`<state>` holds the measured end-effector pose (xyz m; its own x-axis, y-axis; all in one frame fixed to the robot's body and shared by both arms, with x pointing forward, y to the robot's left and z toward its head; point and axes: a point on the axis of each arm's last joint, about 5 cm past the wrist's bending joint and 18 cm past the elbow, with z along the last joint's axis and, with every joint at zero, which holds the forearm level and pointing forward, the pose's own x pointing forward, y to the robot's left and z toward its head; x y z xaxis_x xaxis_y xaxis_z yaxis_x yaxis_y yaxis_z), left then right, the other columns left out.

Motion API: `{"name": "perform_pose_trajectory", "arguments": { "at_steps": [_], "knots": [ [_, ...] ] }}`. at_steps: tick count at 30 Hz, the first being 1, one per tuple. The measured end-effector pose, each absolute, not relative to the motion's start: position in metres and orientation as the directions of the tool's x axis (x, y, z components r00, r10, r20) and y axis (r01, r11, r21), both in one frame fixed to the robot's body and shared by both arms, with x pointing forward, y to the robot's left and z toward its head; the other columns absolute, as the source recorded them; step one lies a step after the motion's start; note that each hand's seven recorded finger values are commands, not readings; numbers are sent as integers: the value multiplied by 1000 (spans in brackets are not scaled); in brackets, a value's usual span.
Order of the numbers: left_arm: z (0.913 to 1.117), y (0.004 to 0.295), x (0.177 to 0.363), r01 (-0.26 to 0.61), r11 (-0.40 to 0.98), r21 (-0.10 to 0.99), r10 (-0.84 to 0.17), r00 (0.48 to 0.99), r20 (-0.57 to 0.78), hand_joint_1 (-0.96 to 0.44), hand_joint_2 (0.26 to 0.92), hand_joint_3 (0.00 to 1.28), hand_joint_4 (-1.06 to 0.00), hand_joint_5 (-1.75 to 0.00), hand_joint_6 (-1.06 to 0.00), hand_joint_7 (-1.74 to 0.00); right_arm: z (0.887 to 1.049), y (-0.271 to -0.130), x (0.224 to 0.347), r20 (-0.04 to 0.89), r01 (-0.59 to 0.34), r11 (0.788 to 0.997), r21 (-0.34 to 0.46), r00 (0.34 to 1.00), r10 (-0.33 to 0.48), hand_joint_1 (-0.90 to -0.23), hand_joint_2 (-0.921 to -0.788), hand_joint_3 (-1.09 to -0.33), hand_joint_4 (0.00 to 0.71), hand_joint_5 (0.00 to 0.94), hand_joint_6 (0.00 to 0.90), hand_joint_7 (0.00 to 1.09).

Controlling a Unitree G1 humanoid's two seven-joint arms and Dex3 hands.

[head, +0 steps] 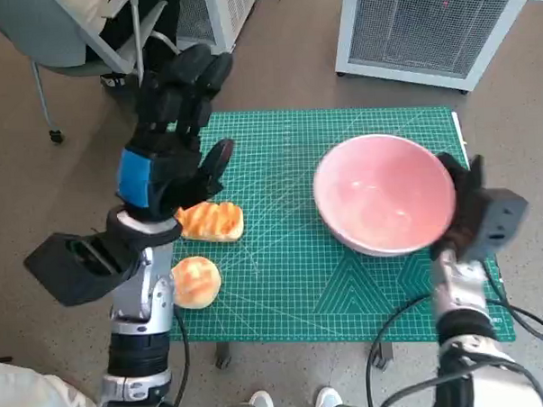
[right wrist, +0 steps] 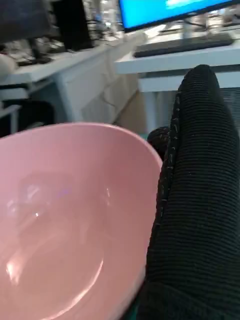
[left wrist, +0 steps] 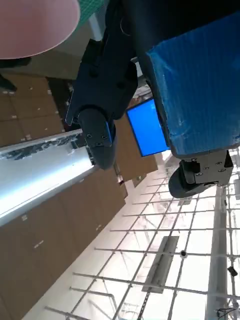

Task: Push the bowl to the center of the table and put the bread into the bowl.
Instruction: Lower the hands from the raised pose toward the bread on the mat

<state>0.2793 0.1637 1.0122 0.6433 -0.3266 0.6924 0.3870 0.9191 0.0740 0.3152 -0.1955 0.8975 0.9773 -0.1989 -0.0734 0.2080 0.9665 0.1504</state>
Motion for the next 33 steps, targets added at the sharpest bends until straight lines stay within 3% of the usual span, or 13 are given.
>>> {"name": "perform_pose_trajectory", "arguments": {
  "at_steps": [7, 19, 27, 33],
  "knots": [
    [1012, 168, 277, 364, 928, 80, -315, 650, 692, -185, 834, 564, 1, -424, 1, -712, 904, -178, 322, -67, 156, 974, 166, 987, -147, -519, -921, -820, 262, 2, 145, 368],
    [1014, 173, 276, 342, 935, 90, -307, 656, 689, -203, 838, 552, 1, -423, 1, -704, 909, -162, 328, -83, 108, 979, 172, 992, -95, -524, -921, -843, 255, 0, 111, 409],
    [1014, 183, 274, 295, 942, 160, -325, 678, 659, -209, 842, 522, 1, -445, 1, -709, 909, -162, 328, -89, 99, 984, 150, 992, -86, -513, -921, -842, 254, 0, 108, 420],
    [1020, 204, 272, 198, 915, 352, -379, 719, 582, -179, 860, 437, -18, -499, 1, -714, 921, -174, 332, -12, 128, 984, 124, 992, -127, -491, -921, -841, 254, 0, 102, 431]
  ]
}}
